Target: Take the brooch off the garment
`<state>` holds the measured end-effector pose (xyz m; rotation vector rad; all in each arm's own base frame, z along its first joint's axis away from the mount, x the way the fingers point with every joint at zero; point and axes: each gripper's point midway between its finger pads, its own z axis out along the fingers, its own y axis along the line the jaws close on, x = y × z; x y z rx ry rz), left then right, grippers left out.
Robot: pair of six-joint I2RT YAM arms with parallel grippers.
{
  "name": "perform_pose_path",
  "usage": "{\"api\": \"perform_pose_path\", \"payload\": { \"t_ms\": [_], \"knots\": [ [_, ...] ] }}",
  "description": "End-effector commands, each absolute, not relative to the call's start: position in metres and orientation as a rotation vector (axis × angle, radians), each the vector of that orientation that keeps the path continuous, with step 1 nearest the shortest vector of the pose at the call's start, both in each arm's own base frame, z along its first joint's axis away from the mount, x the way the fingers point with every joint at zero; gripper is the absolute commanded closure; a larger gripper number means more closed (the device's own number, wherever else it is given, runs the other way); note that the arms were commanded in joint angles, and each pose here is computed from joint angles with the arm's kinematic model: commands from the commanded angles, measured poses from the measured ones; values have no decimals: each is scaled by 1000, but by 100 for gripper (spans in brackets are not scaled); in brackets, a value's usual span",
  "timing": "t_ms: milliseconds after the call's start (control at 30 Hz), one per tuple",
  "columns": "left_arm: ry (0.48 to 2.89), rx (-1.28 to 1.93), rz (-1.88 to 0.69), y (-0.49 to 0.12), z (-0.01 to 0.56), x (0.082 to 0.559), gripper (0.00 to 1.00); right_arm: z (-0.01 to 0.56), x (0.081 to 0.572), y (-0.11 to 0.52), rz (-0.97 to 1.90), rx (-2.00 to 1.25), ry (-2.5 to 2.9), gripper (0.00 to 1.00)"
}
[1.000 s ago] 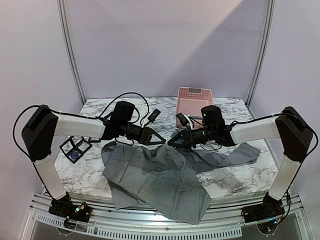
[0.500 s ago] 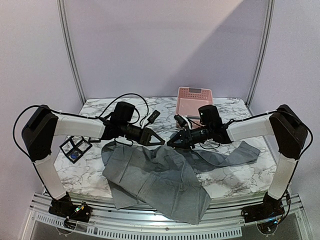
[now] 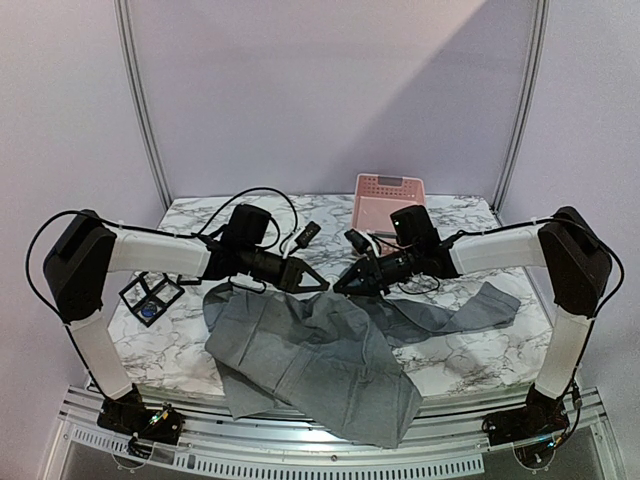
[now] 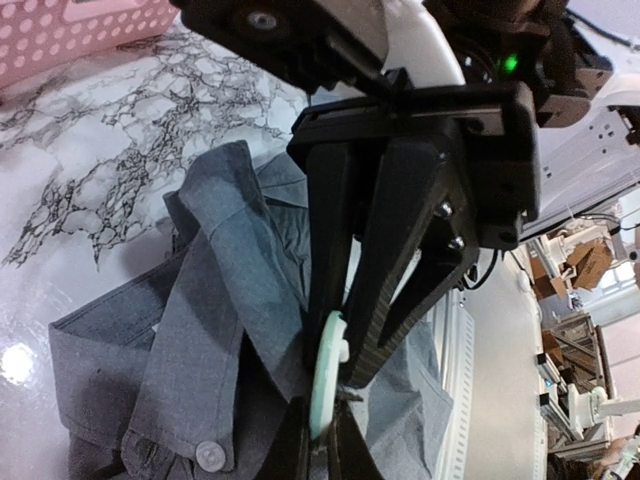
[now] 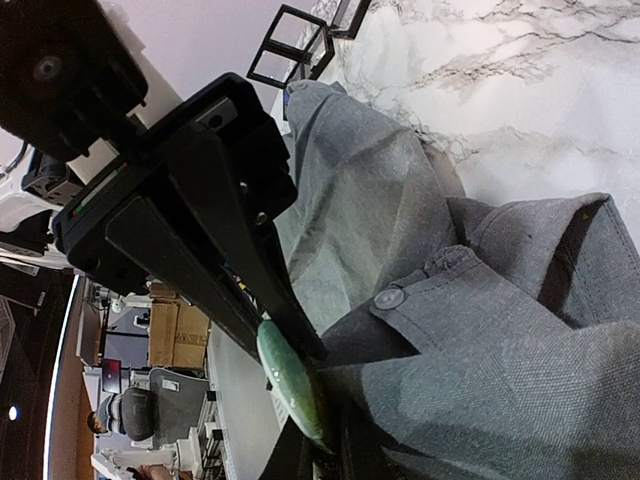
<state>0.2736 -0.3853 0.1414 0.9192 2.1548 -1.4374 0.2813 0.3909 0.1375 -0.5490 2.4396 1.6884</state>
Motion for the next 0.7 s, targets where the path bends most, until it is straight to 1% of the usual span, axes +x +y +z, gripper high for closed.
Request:
{"api": "perform_pose_path", "payload": {
  "t_ms": [0, 367, 667],
  "knots": [
    [1865, 1215, -1629, -418, 192, 219, 100, 96, 323, 375, 1420, -302, 2551, 93],
    [1852, 1253, -1629, -422, 193, 209, 100, 98, 330, 376, 1418, -250, 2538, 91],
    [1869, 1252, -1617, -423, 189, 210, 100, 103, 333, 380, 1443, -260, 2505, 87]
  ]
}}
